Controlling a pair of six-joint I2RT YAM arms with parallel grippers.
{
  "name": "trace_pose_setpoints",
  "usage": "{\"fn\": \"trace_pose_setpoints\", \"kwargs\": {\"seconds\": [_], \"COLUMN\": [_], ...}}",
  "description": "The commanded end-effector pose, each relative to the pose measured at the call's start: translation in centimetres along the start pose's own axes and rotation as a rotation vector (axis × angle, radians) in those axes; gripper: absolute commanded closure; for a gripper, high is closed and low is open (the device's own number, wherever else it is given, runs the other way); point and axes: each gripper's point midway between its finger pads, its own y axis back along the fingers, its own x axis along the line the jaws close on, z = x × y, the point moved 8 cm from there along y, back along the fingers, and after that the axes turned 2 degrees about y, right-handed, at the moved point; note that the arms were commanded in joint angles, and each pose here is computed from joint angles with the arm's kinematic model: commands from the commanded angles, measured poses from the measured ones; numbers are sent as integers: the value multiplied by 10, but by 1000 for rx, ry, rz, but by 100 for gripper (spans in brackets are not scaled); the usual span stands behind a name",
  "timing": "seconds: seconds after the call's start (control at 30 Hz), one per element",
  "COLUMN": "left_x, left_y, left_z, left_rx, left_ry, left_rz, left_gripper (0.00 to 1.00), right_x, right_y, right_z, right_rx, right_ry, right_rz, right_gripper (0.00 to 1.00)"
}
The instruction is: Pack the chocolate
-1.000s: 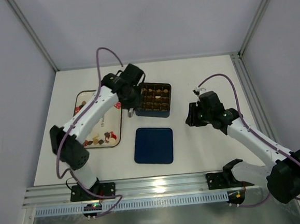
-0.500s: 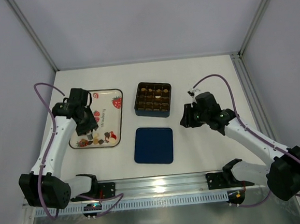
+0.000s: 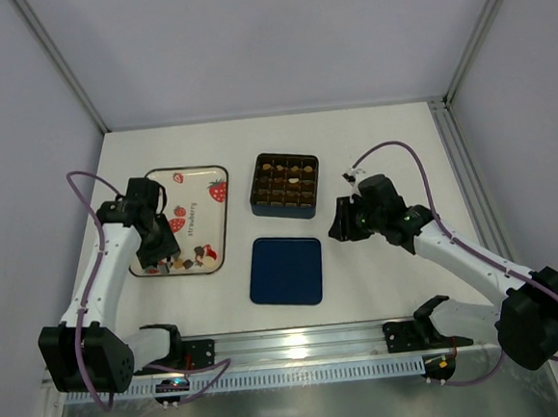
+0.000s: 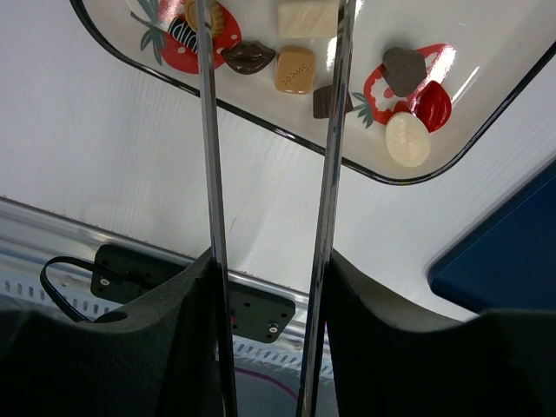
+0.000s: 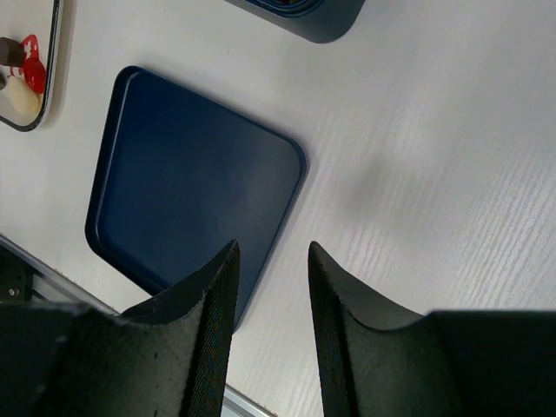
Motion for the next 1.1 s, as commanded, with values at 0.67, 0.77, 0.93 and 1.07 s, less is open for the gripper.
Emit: {"fn": "trace_pose_setpoints", "kwargs": {"seconds": [0.67,0.77,0.93,1.07], "left_x": [-8,-8,-10,-11], "left_y": [-3,-2,5,5], "left_z": [6,5,7,6], "left_rx": [33,34,24,40], "left_ry": [-16,-19,-19,-31], "left_rz": [-44,-46,-70,-79], "left_gripper": [64,65,66,66], "right_x": [4,5,5,6], "right_y": [-8,-8,-9,-9], "right_z": [6,8,9,9], "right_rx": [-23,-23,-24,-23], "right_ry": [-9,-10,-12,-12], "right_rz": [23,28,24,23], "right_gripper": [60,60,60,60]}}
